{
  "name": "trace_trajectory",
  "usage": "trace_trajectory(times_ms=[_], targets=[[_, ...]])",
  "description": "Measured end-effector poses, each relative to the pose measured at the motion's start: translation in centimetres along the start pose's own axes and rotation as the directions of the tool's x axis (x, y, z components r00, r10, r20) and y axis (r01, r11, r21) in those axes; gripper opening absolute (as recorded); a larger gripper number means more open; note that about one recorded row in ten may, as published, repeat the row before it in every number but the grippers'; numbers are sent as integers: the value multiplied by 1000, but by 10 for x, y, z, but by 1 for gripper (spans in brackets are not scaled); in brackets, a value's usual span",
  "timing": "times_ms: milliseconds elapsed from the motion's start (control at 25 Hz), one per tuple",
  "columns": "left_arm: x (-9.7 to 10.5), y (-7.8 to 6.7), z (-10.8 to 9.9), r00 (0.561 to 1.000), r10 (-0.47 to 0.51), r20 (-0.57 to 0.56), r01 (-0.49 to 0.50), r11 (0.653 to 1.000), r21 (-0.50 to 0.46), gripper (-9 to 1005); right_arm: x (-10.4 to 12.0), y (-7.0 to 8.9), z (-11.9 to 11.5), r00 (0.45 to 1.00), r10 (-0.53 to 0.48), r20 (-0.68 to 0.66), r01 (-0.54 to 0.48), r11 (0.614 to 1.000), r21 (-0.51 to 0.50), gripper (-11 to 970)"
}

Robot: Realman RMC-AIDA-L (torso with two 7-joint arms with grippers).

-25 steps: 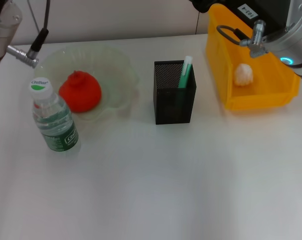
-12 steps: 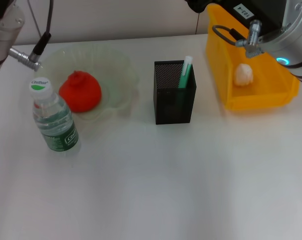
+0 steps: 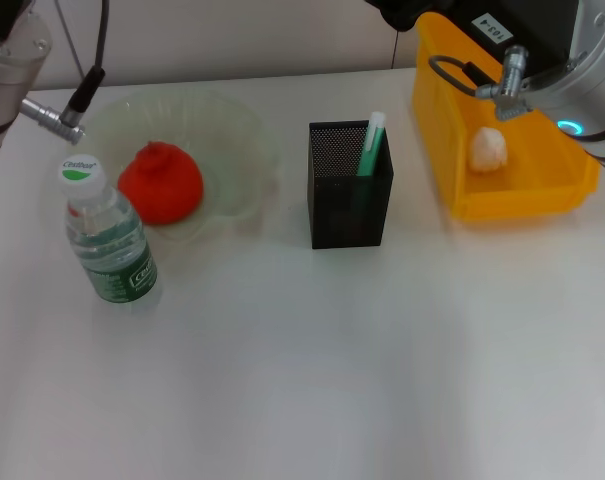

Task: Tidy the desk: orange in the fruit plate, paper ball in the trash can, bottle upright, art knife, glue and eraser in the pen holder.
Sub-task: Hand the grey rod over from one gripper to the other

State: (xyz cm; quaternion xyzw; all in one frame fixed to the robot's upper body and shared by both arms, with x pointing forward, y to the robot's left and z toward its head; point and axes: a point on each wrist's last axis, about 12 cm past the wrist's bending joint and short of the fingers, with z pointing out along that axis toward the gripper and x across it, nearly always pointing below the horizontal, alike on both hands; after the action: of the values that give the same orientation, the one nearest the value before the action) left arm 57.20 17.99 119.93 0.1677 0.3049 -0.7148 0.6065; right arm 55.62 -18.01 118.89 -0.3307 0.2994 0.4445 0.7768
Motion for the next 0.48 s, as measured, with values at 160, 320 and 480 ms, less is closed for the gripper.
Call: trace_trajectory(times_ms=[160,320,480], targets=[[1,-1,0,1000,7,-7,-7,1000,2,136,1,1,1,1000,5,-1,-5,1000,-7,811],[4,-1,0,1000,16,-20,-16,1000,8,136,2,3,0,1000,12,-6,-12,1000,-13,810],[5,-3,-1,999,28,-30,-27,1000,11,135,3,6,-4,1000,18,-13,-18,1000,-8,810]])
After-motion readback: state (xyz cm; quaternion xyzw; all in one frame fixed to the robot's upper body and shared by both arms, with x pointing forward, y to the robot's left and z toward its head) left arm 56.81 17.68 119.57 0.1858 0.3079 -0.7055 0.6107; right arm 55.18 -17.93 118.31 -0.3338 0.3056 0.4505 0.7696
